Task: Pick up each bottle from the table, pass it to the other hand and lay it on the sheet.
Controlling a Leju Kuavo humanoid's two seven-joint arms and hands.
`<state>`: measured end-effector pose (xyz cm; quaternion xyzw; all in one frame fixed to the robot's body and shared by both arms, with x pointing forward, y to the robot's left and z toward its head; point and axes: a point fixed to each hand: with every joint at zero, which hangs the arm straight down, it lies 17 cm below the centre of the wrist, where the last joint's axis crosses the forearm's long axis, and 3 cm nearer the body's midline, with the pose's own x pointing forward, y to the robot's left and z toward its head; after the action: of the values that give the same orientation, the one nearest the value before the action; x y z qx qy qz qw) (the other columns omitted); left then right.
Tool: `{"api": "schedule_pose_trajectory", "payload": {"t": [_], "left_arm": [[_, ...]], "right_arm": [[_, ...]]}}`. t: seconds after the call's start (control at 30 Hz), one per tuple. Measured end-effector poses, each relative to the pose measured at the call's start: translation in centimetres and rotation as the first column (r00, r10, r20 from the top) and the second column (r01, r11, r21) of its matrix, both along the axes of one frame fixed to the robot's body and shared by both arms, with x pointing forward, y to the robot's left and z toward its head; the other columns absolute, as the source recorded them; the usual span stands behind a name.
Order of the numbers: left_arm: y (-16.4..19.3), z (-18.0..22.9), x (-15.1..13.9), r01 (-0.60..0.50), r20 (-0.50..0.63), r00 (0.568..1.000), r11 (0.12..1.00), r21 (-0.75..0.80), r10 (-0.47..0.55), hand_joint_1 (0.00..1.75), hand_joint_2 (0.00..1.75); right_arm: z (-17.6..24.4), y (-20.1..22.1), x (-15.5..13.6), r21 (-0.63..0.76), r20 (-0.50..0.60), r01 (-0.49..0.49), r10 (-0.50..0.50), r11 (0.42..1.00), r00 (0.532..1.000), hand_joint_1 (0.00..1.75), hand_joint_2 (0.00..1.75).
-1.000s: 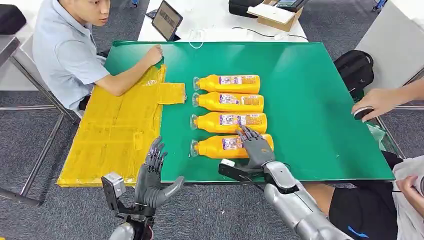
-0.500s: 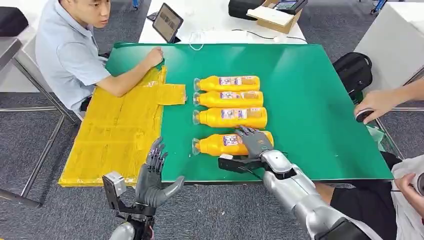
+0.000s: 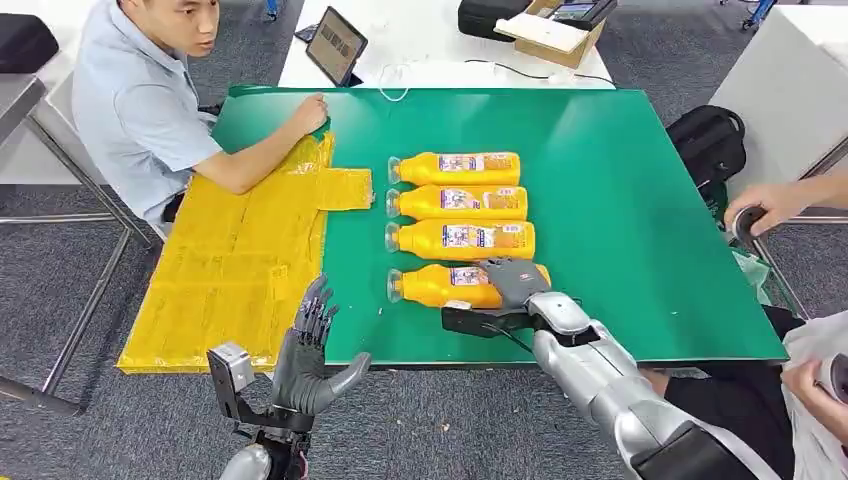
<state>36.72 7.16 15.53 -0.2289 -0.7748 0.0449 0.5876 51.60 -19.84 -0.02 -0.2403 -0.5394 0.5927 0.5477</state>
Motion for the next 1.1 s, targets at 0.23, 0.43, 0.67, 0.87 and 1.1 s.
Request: {"api": "schedule_pose_trajectory", "payload": {"t": [0.23,0.43,0.67,0.87,1.1], "left_arm": [[3.0,-0.2,0.6,-0.193,0.041,0.981,0.979,0.07,0.19,0.0,1.75],[4.7,-0.2,0.9,-0.279,0.037,0.96,0.957,0.074,0.277,0.0,1.75],[6.4,-0.3,1.0,-0.353,0.015,0.936,0.935,0.036,0.352,0.0,1.75],[3.9,-0.2,0.4,-0.194,-0.02,0.981,0.98,-0.052,0.193,0.0,1.75],[-0.8,0.4,-1.2,-0.018,0.017,1.0,0.999,-0.032,0.018,0.0,1.75]], "right_arm": [[4.4,3.4,-2.1,0.485,0.064,0.027,-0.066,0.874,0.996,1.75,1.75],[7.3,4.6,-4.6,0.666,0.102,0.047,-0.154,0.744,0.983,1.75,1.75],[9.3,3.4,-5.6,0.77,0.124,0.065,-0.25,0.634,0.96,1.75,1.75],[13.7,2.2,-6.7,0.835,0.248,-0.008,-0.364,0.549,0.898,1.73,1.75],[16.7,8.0,-7.9,0.813,0.342,-0.157,-0.241,0.561,0.908,1.75,1.75]]}}
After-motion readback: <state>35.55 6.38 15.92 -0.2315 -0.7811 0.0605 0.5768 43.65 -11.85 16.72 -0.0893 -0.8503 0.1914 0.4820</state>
